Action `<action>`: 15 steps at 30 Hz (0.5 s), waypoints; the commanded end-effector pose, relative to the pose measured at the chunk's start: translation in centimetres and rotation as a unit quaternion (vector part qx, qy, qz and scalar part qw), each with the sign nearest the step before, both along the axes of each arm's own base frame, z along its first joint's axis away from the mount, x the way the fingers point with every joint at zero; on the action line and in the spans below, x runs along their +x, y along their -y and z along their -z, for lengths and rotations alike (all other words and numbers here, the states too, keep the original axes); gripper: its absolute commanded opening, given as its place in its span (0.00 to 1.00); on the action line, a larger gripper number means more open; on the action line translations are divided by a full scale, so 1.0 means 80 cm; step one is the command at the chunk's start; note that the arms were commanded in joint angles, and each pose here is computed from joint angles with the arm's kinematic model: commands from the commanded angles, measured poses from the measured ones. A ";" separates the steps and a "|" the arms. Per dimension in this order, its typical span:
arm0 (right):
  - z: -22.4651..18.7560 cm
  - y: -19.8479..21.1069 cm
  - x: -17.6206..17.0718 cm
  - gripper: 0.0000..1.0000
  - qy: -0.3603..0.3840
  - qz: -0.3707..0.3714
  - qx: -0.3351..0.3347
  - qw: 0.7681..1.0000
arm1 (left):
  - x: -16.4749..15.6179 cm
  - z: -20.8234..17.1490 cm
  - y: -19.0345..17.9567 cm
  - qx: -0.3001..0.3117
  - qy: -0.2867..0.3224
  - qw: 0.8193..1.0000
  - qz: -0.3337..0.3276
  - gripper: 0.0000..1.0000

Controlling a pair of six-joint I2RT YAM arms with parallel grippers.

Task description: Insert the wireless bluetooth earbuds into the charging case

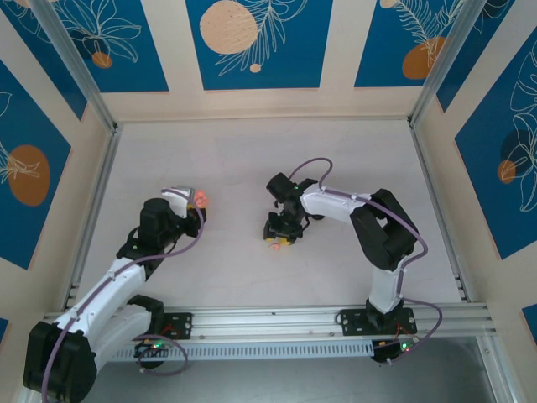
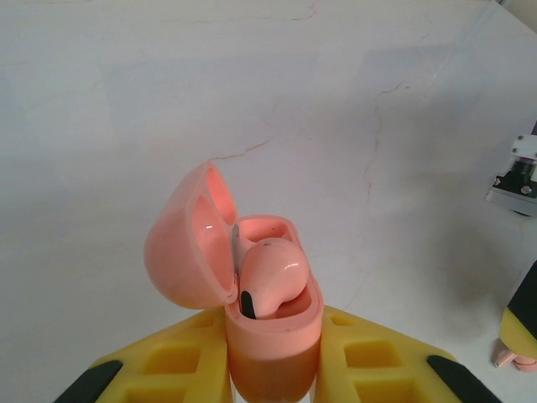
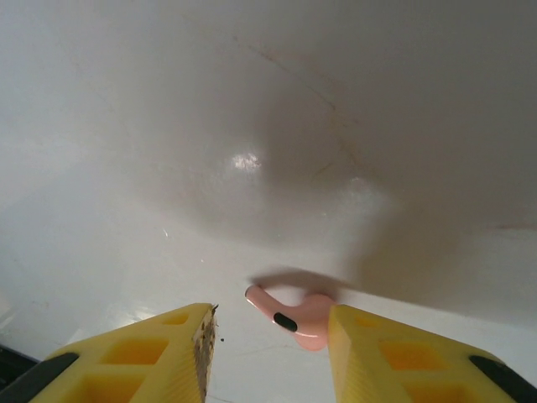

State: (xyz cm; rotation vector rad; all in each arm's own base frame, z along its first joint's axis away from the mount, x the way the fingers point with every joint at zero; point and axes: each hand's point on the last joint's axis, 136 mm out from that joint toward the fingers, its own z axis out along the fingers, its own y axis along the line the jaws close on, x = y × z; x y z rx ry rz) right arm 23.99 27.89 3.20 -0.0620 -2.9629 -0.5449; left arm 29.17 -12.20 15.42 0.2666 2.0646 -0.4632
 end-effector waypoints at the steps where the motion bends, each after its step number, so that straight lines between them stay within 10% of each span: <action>1: 0.000 -0.006 0.000 0.41 -0.004 -0.016 -0.002 1.000 | 0.000 -0.002 -0.007 0.005 0.006 1.000 -0.009 0.23; 15: -0.015 -0.039 0.005 0.40 0.011 -0.055 0.023 0.998 | 0.001 -0.004 -0.008 0.006 0.007 1.000 -0.010 0.23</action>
